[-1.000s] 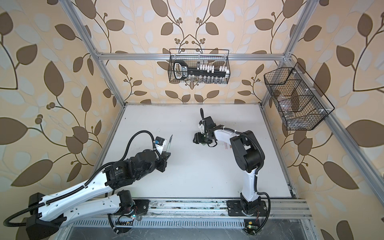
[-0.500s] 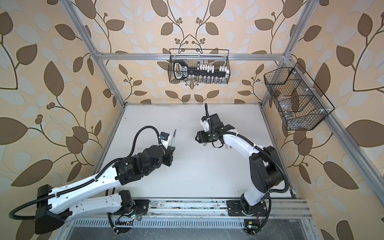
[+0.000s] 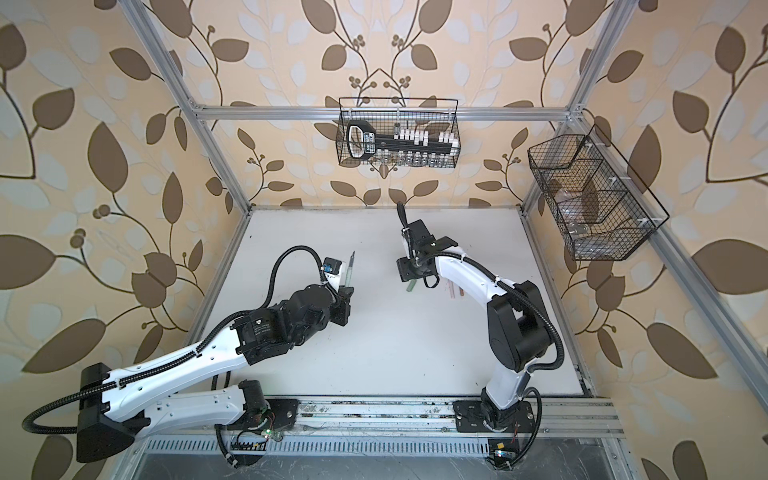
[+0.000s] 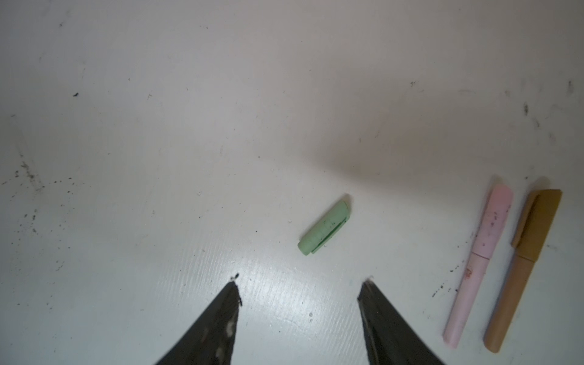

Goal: Insert the pens into the pen caps
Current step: 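Move the right gripper over the green pen cap on the table, then lower the right gripper and close it on the green cap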

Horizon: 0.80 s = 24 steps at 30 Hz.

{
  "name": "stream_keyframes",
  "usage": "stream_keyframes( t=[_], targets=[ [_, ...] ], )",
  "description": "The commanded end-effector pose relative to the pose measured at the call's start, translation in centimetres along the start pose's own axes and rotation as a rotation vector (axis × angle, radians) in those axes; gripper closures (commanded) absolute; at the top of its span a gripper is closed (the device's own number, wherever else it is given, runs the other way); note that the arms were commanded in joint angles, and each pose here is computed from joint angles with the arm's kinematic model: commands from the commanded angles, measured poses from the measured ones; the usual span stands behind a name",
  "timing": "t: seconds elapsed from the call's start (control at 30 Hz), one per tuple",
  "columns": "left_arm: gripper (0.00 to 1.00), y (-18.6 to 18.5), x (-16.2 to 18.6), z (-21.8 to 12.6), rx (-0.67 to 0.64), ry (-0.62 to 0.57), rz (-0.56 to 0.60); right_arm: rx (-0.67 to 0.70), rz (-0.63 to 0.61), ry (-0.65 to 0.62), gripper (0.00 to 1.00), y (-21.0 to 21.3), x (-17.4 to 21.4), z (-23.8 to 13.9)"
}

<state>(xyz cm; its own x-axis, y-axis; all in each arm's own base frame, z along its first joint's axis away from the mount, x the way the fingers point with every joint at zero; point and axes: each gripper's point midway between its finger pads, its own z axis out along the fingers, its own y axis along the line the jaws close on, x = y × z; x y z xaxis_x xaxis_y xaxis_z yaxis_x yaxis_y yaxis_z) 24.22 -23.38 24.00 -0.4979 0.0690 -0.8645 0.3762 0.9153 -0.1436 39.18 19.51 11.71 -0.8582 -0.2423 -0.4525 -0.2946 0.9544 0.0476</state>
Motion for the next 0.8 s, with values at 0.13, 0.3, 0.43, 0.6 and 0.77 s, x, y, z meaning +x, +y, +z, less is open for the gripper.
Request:
stream_keyframes(
  t=[0.13,0.3,0.43,0.6,0.77],
  targets=[
    [0.91,1.0,-0.6,-1.6,0.001,-0.034,-0.036,0.045,-0.035,0.119,0.42,-0.1,1.4,2.6],
    [0.91,1.8,0.3,-1.8,-0.015,-0.03,-0.03,0.002,0.051,0.154,0.42,0.3,3.6,3.9],
    [0.9,2.1,0.9,-1.7,-0.019,-0.028,-0.023,-0.02,0.106,0.142,0.44,0.5,4.6,5.0],
    [0.9,2.1,1.2,-1.7,-0.01,-0.027,-0.013,-0.001,0.157,0.136,0.46,-0.7,4.8,6.4],
    [0.89,1.9,1.4,-1.6,0.004,-0.028,-0.013,-0.008,0.191,0.139,0.48,-1.3,4.4,7.2]
  ],
)
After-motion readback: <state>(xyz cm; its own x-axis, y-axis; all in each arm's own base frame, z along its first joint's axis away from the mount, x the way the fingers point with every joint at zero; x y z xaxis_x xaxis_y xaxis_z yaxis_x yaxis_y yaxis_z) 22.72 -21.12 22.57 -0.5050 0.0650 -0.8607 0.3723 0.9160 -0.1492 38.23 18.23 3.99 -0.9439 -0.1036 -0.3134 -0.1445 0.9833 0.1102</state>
